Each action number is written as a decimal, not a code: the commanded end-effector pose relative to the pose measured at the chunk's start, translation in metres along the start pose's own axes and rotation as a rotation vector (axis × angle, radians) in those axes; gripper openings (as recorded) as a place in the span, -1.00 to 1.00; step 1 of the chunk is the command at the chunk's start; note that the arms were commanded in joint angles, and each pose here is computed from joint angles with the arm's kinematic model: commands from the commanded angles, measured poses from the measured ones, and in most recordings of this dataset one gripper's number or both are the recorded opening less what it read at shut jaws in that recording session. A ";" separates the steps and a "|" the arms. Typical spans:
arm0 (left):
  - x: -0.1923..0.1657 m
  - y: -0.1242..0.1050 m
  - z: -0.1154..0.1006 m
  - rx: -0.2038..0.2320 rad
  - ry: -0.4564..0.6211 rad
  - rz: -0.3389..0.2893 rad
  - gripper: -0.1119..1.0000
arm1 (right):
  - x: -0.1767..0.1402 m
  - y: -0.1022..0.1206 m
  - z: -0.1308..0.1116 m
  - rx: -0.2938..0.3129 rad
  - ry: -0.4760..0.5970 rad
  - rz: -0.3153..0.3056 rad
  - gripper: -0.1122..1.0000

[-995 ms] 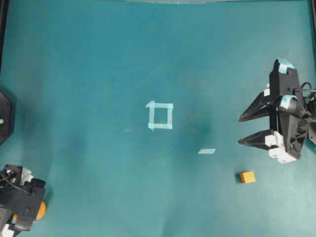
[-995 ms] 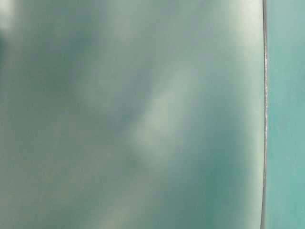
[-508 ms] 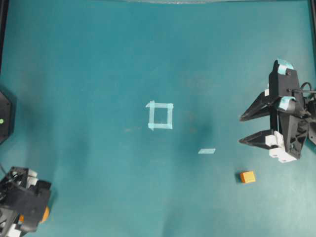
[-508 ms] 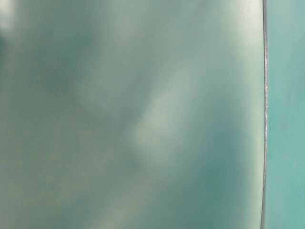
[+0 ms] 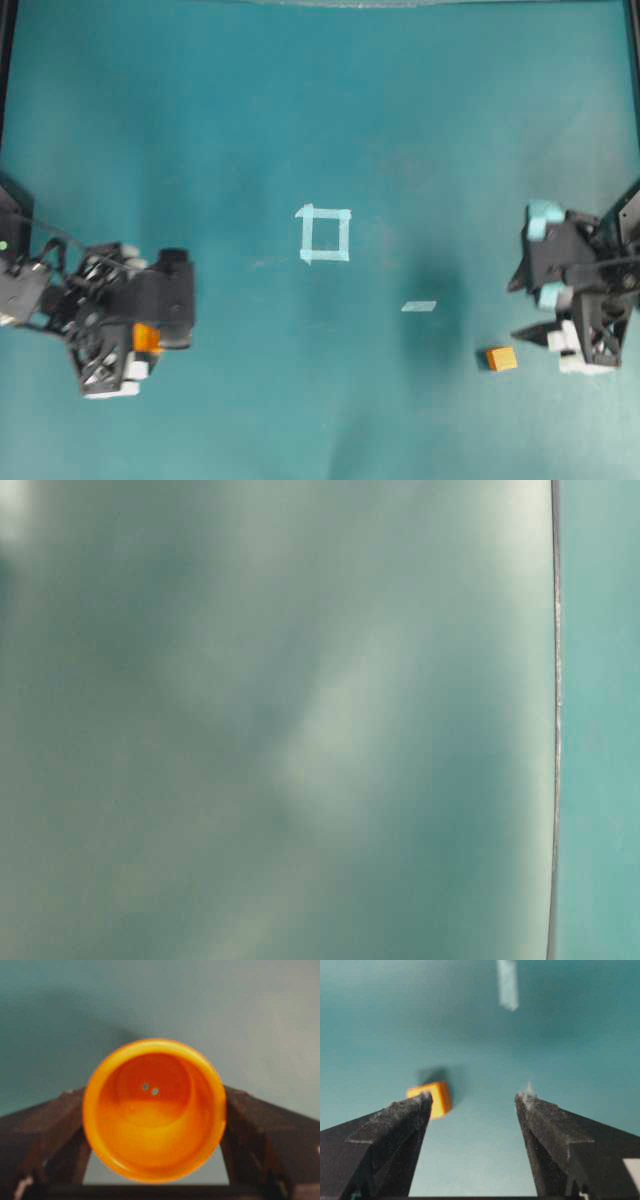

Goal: Hold the block with right arm and the cup with left arm, then put the block into the cup.
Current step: 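Lift the cup and cube and bring both grippers together above the table center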

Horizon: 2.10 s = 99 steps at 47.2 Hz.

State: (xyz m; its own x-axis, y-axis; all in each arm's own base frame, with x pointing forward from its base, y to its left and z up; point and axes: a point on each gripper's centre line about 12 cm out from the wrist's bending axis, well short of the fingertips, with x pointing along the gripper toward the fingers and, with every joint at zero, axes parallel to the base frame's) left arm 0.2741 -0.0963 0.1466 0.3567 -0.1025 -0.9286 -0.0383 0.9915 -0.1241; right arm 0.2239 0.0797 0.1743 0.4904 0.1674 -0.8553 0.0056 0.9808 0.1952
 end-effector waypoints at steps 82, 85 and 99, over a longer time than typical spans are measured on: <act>0.003 0.041 0.157 0.156 -0.267 0.060 0.45 | 0.029 -0.001 0.107 -0.103 -0.311 -0.015 -0.10; 0.003 0.041 0.157 0.156 -0.266 0.060 0.45 | 0.021 -0.012 0.126 -0.092 -0.380 -0.033 -0.10; 0.002 0.041 0.159 0.154 -0.272 0.058 0.45 | 0.008 -0.036 0.176 -0.061 -0.622 -0.021 -0.10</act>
State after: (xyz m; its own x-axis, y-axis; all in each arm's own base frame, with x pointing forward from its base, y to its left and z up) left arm 0.4155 -0.0434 0.1796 0.5561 -0.0393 -0.8302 0.0654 0.9979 -0.0034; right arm 0.3717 0.0293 0.2261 0.8687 0.0696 -0.4904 -0.0046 0.9912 0.1326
